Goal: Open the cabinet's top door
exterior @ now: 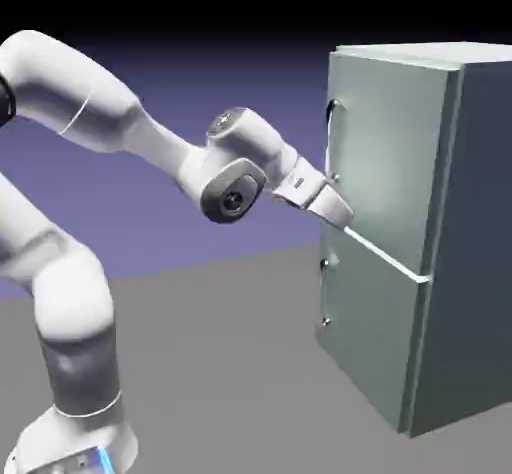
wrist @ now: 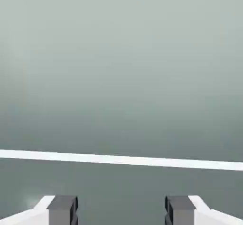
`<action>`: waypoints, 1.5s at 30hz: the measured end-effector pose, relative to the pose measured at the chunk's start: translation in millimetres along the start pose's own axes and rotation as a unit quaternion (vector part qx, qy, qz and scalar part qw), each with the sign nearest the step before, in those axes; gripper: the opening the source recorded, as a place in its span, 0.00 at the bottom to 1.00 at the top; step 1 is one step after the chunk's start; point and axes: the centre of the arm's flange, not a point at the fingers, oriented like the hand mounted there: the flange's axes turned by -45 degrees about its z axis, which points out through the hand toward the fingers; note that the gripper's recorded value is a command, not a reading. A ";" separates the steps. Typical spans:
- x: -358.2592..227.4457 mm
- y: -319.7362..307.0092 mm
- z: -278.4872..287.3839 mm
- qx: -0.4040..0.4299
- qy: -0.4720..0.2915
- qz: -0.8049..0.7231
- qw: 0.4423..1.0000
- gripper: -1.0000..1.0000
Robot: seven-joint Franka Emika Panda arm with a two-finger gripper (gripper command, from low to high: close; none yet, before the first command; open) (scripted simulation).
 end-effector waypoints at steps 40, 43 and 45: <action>6.8 -83.2 -116.1 -0.013 0.295 0.078 0.952 0.50; 3.7 -90.0 -101.3 -0.015 0.314 0.064 0.947 0.50; 1.7 -93.1 -89.9 -0.018 0.325 0.053 0.944 0.50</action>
